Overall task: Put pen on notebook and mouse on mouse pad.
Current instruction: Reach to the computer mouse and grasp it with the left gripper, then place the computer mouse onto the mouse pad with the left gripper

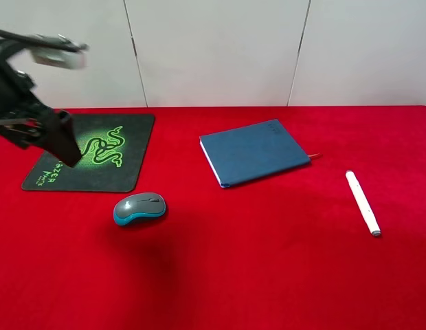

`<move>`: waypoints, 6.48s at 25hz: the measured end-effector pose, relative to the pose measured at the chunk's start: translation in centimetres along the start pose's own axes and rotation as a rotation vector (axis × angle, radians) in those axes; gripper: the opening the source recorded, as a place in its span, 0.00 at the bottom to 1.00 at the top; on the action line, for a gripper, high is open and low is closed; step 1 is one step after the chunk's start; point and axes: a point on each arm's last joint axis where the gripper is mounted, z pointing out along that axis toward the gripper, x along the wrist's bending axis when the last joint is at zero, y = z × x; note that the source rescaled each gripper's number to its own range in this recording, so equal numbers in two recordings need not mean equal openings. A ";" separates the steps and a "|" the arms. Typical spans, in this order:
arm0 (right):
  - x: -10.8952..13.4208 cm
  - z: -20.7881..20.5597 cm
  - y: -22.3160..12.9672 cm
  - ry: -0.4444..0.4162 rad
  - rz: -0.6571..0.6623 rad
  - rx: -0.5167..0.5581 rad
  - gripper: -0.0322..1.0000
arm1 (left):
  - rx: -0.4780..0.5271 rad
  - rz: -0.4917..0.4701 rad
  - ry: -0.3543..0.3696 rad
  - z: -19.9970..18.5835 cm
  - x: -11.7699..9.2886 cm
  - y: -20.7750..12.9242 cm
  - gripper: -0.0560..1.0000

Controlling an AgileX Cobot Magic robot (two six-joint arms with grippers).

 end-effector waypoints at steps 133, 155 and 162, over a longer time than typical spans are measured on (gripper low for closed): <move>0.0 0.0 0.0 0.000 0.000 0.000 1.00 | 0.062 0.141 0.165 8.7 -0.7 5.7 0.05; 0.0 0.0 0.0 0.000 0.000 0.000 1.00 | -0.042 -0.205 0.190 10.5 10.9 7.9 0.05; 0.0 0.0 0.0 0.000 0.000 0.000 1.00 | -0.050 -0.230 0.187 12.5 12.7 9.7 0.05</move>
